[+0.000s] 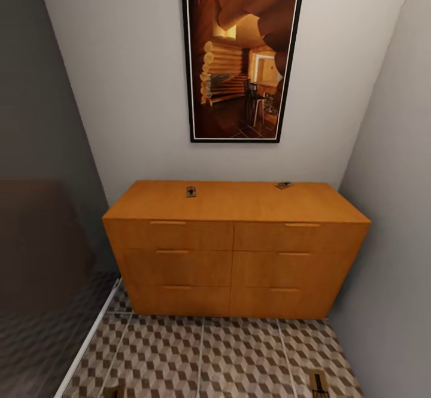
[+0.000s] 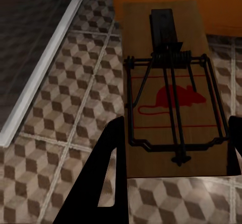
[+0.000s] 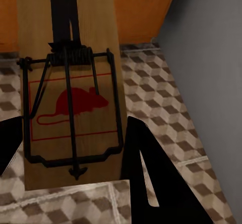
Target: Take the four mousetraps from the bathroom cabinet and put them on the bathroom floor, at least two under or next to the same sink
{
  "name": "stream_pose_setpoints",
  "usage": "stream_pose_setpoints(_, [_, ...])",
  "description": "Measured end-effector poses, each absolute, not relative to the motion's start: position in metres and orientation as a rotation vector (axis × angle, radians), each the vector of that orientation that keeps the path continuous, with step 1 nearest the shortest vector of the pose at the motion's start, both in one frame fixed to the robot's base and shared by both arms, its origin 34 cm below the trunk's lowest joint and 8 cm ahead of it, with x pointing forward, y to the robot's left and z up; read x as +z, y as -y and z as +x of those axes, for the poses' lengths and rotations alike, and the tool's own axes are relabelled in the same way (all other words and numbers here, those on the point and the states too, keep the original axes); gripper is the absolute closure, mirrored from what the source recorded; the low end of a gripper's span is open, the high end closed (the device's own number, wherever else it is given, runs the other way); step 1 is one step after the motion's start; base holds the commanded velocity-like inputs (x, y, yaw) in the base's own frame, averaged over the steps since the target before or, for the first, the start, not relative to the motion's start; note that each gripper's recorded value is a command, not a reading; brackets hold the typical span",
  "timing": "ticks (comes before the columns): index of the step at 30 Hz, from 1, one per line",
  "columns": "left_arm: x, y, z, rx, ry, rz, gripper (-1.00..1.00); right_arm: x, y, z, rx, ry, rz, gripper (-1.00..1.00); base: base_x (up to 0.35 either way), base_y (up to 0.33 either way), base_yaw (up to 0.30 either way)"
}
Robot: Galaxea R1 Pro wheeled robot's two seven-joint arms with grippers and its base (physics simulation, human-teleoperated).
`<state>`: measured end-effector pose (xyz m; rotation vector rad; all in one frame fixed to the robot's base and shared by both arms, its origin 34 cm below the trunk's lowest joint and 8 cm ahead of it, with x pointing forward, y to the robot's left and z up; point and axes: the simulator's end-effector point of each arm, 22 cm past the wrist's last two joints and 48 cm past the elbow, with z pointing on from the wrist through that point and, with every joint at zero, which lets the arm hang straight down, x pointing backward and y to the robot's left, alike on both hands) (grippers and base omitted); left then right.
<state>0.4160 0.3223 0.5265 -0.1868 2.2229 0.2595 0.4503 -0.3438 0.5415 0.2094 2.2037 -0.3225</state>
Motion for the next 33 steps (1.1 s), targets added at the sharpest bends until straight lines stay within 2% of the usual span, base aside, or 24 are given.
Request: stream_pose_setpoints(33, [0.5265, -0.3223, 0.4160, 0.259, -2.223, -0.187, 1.00, 0.5413, 0.3431, 0.4503, -0.320, -2.205, 0.207, 1.00, 0.000, 0.000, 0.253])
